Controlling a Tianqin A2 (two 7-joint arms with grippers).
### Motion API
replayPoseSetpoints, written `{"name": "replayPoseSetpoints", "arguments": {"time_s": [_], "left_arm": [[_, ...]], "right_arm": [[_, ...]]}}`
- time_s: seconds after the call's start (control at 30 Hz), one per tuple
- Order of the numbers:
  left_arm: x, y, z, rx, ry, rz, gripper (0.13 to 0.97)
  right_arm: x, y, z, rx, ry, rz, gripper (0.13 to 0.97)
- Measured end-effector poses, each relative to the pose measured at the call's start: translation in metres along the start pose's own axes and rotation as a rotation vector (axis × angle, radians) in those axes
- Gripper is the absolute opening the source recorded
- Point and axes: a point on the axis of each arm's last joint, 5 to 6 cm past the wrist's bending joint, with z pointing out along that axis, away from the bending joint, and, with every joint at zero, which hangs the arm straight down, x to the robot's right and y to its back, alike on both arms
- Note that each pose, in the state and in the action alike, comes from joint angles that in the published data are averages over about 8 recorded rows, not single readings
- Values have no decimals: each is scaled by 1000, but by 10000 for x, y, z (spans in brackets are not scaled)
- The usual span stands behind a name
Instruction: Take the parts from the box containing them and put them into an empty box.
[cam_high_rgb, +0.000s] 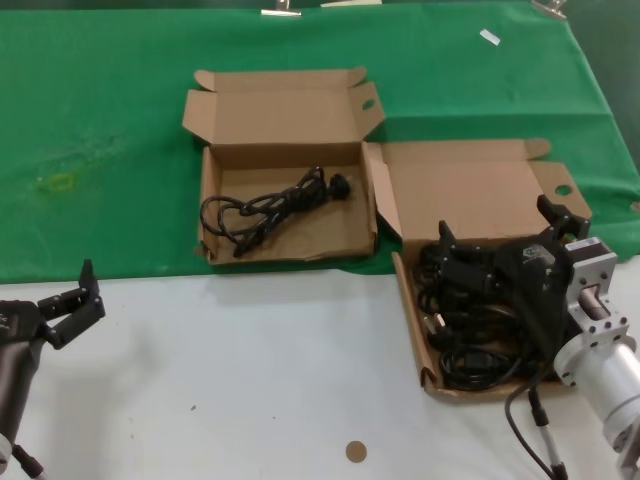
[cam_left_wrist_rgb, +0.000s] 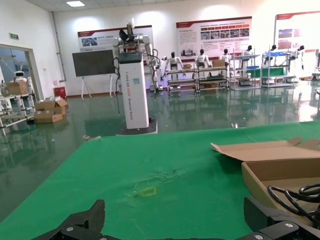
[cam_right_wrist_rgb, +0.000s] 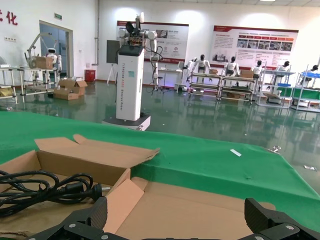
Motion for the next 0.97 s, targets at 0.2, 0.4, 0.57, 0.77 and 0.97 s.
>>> {"name": "replayPoseSetpoints", "arguments": {"time_s": [0.2, 0.4, 0.57, 0.77, 0.97], "left_arm": [[0, 0, 0, 0, 0, 0, 966], [0, 0, 0, 0, 0, 0, 966], [0, 0, 0, 0, 0, 0, 966], [0, 0, 0, 0, 0, 0, 966], [0, 0, 0, 0, 0, 0, 966]], "right_arm": [[0, 0, 0, 0, 0, 0, 966], [0, 0, 0, 0, 0, 0, 966], [0, 0, 0, 0, 0, 0, 966], [0, 0, 0, 0, 0, 0, 966], [0, 0, 0, 0, 0, 0, 966]]}}
